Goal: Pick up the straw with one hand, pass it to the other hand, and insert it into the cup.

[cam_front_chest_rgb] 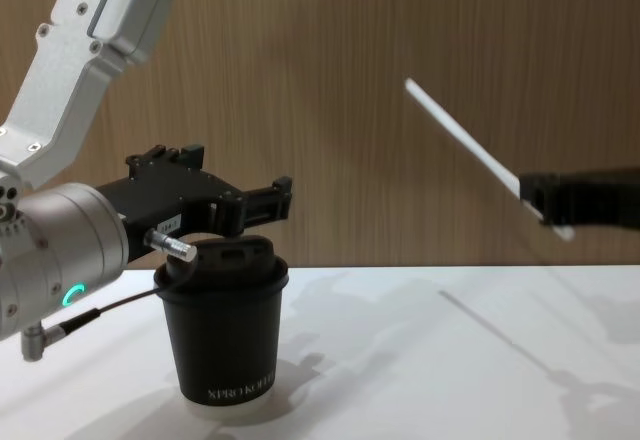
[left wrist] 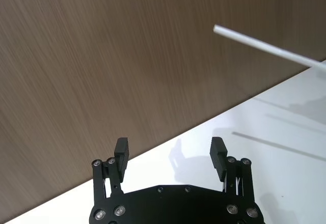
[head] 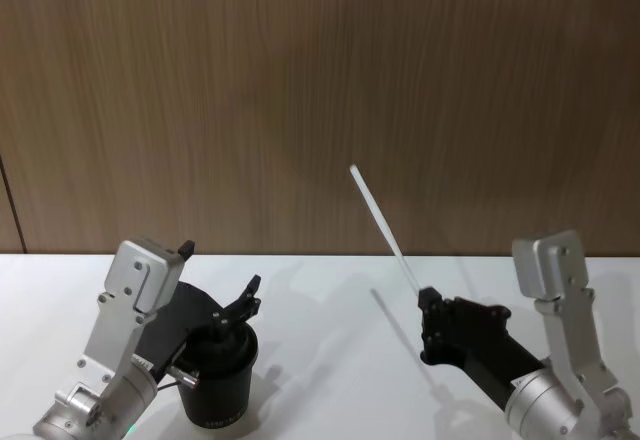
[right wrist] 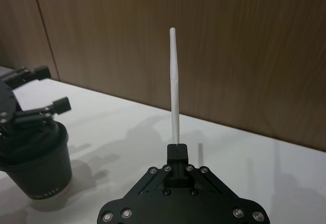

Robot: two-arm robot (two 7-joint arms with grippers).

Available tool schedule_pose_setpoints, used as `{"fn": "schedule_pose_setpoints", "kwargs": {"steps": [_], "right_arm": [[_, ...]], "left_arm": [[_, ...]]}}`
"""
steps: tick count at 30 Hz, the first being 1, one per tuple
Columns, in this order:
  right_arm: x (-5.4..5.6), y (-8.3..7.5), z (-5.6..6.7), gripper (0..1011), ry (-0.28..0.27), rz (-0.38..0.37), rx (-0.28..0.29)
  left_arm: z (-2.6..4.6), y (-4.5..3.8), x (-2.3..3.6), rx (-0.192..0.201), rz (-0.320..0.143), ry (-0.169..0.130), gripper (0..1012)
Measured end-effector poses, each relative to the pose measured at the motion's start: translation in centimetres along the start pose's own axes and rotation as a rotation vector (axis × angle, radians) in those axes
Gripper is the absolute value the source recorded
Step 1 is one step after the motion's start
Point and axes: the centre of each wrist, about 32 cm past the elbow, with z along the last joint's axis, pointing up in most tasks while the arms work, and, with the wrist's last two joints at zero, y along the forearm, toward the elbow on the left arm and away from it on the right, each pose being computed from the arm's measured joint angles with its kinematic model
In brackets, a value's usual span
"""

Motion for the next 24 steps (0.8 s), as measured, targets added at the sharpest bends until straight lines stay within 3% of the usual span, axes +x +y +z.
{"fn": "schedule_pose_setpoints", "kwargs": {"steps": [13, 24], "right_arm": [[1.1, 0.3, 0.2, 0, 0.029, 0.176, 0.223], [2.4, 2.3, 0.3, 0, 0.010, 0.333, 0.385]], "left_arm": [[0.00, 0.00, 0.00, 0.000, 0.000, 0.000, 1003], [0.00, 0.00, 0.00, 0.000, 0.000, 0.000, 1003]]}}
